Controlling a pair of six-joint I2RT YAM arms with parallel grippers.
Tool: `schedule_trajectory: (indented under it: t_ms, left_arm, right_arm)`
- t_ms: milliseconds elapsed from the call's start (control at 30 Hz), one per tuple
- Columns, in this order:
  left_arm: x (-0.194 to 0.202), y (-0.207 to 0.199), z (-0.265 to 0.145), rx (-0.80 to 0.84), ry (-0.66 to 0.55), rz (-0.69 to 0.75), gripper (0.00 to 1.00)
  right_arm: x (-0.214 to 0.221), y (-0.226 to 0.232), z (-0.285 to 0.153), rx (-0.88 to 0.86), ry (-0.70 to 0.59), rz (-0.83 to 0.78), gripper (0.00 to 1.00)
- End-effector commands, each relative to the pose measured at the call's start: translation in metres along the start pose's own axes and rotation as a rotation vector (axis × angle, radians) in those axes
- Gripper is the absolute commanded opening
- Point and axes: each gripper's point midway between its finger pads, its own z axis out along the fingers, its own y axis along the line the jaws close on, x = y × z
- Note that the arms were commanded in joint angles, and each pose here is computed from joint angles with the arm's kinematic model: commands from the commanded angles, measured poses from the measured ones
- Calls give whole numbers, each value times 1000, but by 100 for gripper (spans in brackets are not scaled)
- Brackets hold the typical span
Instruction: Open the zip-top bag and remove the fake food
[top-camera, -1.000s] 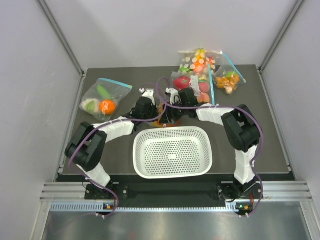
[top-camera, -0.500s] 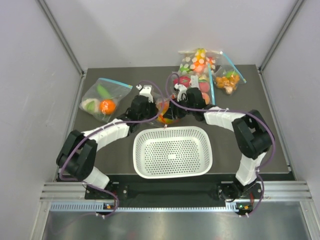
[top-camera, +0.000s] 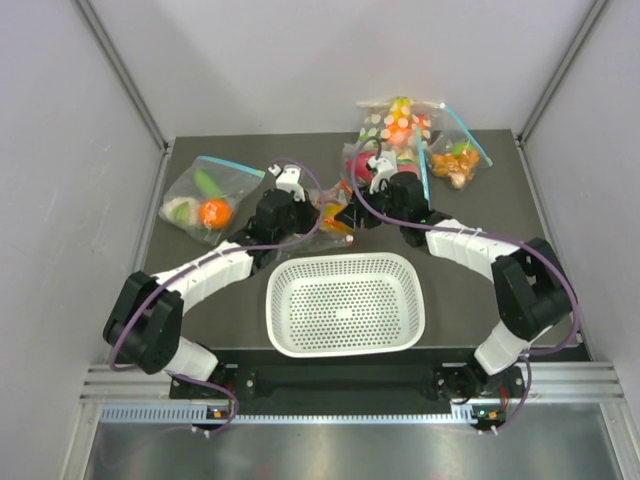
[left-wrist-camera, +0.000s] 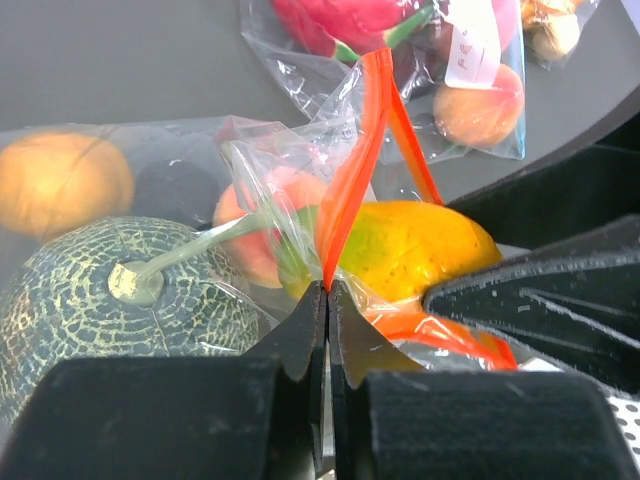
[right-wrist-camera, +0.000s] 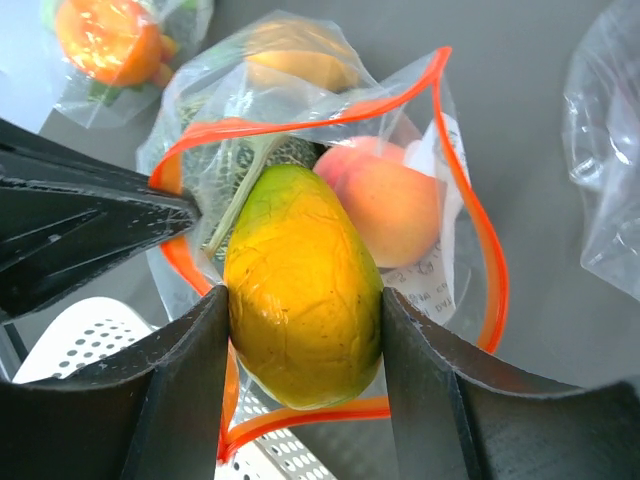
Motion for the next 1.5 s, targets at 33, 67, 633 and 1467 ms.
schedule_trajectory:
  t_ms: [33,67,633,1467]
  left_arm:
    - [-5,27,-6,-103,-24,28,0]
    - [0,28,-4,-106,-13,29,0]
    - [32,25,38,-65,98,22,0]
    - [8,30,48,-78,57,-14,0]
  right_arm:
    - [-24,-47,-20,173,-82,11,0]
    - [-19,-54,-19,202,-70,21,0]
    - [-20,-45,-30,120,-93,28,0]
    - [66,52,-139,-96,117,-82,1]
